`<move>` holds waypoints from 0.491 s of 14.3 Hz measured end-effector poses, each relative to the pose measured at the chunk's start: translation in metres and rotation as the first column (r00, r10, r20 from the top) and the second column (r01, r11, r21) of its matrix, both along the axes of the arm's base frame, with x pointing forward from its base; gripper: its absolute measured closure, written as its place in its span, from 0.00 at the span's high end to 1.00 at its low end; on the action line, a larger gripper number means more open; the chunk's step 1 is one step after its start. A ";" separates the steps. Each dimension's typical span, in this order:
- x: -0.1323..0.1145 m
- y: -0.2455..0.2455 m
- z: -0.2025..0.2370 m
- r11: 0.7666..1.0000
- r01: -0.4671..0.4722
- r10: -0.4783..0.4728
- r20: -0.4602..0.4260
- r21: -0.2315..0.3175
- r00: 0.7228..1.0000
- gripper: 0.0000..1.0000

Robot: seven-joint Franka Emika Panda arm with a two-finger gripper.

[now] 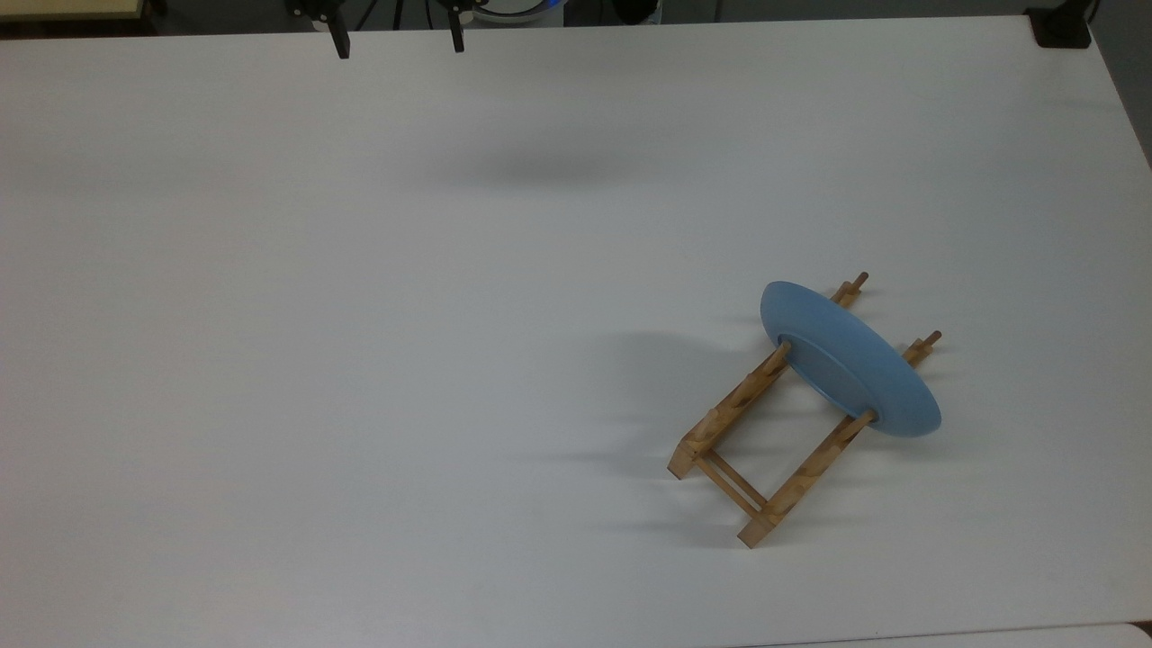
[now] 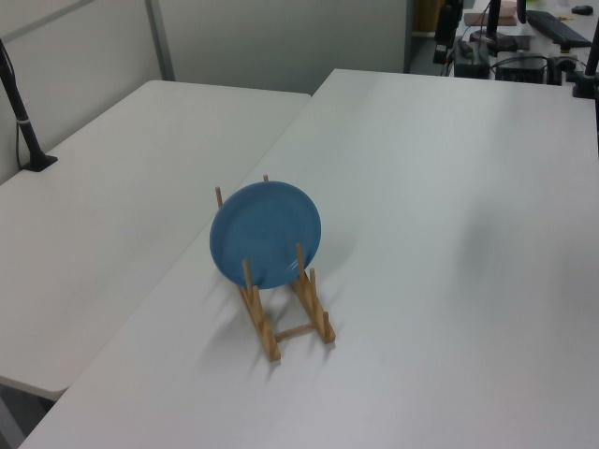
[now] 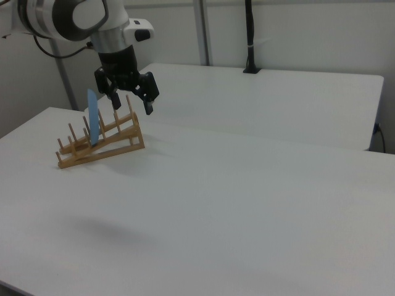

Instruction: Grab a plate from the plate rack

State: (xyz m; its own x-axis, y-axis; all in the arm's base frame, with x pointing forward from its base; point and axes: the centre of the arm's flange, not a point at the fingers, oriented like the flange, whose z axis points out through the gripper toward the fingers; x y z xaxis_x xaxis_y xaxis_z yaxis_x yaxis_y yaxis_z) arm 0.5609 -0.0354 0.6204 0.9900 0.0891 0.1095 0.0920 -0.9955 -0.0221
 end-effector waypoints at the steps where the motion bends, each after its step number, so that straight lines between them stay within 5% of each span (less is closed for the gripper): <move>1: -0.001 0.000 -0.001 1.000 -0.009 0.009 -0.007 -0.002 1.000 1.00; 7: 0.002 0.018 -0.010 0.997 -0.067 0.065 -0.038 -0.045 0.997 1.00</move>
State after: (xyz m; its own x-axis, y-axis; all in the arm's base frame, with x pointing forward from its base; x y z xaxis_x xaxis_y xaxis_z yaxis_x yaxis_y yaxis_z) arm 0.5628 -0.0177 0.6100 0.9850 0.1588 0.0673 0.1578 -0.9873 0.0196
